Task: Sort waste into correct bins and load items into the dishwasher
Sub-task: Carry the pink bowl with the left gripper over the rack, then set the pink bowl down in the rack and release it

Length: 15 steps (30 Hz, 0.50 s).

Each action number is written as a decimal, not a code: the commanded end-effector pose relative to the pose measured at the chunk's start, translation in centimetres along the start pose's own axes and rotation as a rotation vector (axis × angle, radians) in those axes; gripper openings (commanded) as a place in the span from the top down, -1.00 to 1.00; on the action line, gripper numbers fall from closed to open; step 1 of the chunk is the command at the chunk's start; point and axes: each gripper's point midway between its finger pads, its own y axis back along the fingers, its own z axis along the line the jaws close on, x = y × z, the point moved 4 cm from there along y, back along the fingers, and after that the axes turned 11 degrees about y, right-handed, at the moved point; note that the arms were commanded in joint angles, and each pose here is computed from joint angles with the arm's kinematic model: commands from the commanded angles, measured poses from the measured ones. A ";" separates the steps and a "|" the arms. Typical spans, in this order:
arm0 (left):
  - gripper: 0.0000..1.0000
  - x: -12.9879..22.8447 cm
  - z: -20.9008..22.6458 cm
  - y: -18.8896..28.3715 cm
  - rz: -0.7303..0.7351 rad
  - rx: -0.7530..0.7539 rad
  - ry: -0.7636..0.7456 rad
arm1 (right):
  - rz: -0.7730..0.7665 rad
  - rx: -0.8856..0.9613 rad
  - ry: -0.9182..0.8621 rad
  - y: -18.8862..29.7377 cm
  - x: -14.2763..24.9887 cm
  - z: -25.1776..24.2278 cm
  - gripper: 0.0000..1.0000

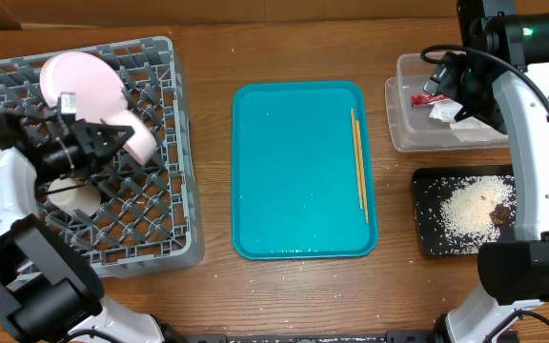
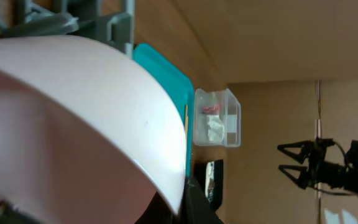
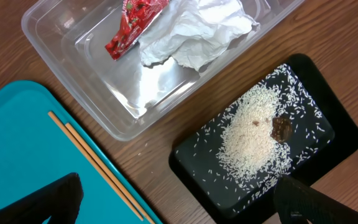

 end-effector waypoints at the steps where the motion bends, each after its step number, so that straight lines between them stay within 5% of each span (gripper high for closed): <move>1: 0.85 0.2 2.6 1.1 -0.022 -0.151 0.107 | -0.039 -0.017 -0.005 1.3 -0.3 -0.3 -1.00; 11: -0.06 1.0 3.1 3.5 -0.017 -0.402 0.182 | -0.039 -0.017 -0.004 1.3 -0.3 -0.3 -1.00; 15: -0.23 0.5 0.7 5.4 -0.039 -0.486 0.161 | -0.039 -0.018 -0.005 1.3 -0.3 -0.3 -1.00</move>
